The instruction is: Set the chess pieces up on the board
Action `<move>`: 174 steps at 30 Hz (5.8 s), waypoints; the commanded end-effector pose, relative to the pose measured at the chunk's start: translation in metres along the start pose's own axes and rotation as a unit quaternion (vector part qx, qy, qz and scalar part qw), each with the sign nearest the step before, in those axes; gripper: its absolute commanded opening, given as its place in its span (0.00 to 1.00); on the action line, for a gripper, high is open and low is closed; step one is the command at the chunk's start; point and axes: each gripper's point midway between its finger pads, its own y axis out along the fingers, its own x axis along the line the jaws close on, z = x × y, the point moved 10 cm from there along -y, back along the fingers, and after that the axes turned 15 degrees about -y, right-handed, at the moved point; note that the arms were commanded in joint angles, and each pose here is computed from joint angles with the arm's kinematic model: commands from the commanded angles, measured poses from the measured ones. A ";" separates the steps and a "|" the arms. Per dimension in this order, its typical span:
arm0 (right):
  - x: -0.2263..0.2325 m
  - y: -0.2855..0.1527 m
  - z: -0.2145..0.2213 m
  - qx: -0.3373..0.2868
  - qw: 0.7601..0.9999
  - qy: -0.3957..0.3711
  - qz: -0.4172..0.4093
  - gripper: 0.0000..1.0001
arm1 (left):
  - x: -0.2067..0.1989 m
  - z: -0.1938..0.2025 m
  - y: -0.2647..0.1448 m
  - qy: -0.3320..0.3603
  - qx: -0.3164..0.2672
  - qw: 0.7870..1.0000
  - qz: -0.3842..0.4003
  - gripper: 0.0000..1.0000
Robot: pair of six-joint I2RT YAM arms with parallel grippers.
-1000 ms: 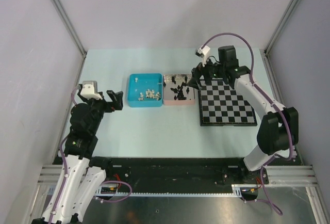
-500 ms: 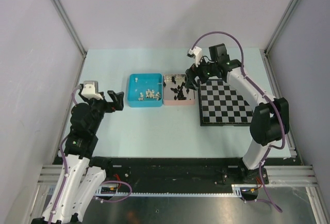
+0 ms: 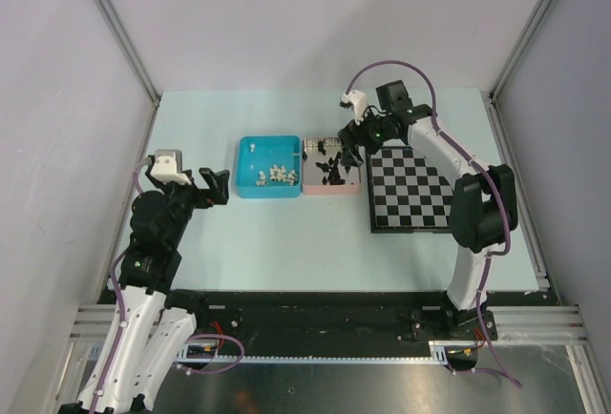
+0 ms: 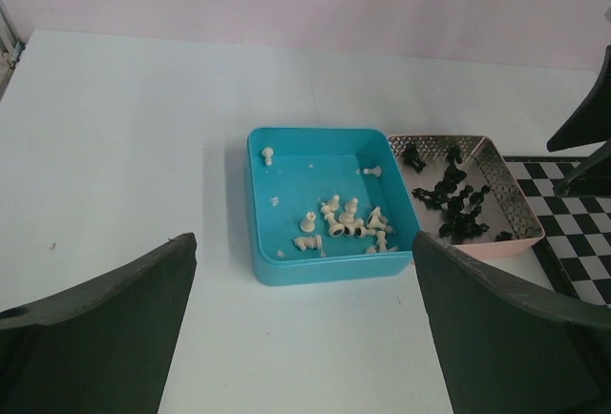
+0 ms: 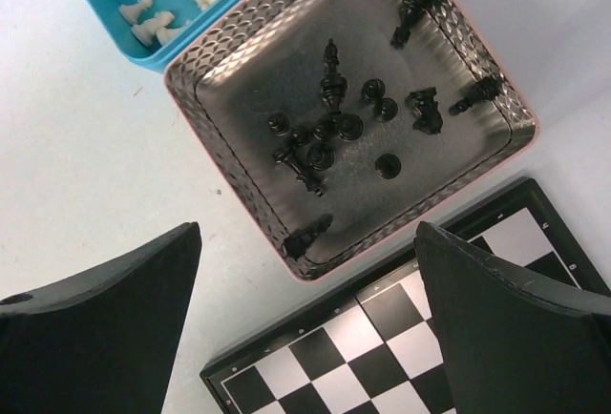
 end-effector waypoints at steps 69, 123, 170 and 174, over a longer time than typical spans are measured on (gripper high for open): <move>-0.018 0.046 -0.043 0.070 0.996 -0.041 0.044 0.07 | 0.000 0.002 0.004 0.022 0.005 1.000 0.012 1.00; 0.080 -0.094 0.166 0.184 0.971 0.081 0.131 0.11 | -0.001 0.005 0.006 0.023 0.017 0.999 0.023 1.00; 0.067 -0.127 0.136 0.071 0.985 0.067 0.142 0.75 | -0.008 0.003 0.011 0.011 0.037 0.998 0.049 1.00; 0.064 -0.139 0.114 0.001 0.991 0.066 0.120 0.80 | -0.021 0.003 0.021 -0.028 0.080 0.992 0.089 1.00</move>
